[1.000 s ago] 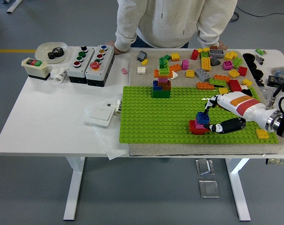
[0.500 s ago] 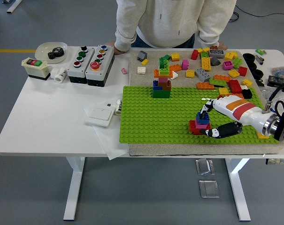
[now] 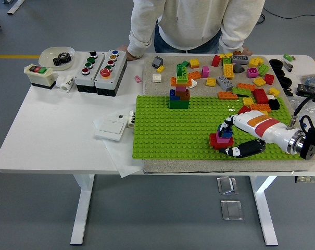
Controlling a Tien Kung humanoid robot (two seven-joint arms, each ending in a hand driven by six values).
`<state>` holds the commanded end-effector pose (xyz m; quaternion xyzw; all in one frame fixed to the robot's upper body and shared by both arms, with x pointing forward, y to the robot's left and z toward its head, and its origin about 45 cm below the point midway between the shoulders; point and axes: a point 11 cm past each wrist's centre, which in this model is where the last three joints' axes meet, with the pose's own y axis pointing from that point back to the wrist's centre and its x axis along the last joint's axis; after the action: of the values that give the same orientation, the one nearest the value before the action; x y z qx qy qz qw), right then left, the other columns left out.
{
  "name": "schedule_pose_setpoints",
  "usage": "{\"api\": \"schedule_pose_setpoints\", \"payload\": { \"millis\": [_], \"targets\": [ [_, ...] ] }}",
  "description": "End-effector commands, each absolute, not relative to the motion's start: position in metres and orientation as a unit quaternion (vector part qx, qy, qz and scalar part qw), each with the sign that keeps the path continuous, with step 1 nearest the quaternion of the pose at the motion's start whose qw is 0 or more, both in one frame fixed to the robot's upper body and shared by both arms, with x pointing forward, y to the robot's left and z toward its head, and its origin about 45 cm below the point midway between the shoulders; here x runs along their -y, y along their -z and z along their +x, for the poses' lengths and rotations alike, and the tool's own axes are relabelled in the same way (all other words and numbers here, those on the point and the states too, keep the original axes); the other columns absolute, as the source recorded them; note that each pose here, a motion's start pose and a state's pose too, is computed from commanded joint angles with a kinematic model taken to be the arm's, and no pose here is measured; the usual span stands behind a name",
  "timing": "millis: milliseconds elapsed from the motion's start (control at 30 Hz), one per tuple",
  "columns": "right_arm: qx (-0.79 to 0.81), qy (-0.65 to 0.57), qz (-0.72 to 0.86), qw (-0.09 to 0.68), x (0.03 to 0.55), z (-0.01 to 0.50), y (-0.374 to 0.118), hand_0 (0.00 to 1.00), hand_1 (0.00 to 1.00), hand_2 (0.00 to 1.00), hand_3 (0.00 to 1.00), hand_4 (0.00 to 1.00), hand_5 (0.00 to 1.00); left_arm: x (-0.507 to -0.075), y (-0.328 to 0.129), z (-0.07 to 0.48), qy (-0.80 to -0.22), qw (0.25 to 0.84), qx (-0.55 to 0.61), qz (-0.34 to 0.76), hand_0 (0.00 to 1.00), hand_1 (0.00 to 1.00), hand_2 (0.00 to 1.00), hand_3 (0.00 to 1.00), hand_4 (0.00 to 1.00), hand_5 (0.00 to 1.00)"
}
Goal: Pick up the brick,pile it on top of brick,press brick,pick up the brick,pile it on top of brick,press brick
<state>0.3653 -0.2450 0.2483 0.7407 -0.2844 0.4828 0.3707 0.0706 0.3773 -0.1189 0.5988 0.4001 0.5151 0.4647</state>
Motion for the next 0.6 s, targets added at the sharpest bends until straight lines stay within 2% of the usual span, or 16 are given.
{"api": "schedule_pose_setpoints", "payload": {
  "millis": [600],
  "targets": [
    [0.283,-0.483,0.74,0.373,0.2419,0.3643,-0.2474,0.666,0.654,0.707,0.592,0.799,0.504,-0.3781,0.1185,0.0715,-0.516,0.464,-0.399,0.599,0.781,0.715,0.66,0.563,0.59,0.609]
  ]
}}
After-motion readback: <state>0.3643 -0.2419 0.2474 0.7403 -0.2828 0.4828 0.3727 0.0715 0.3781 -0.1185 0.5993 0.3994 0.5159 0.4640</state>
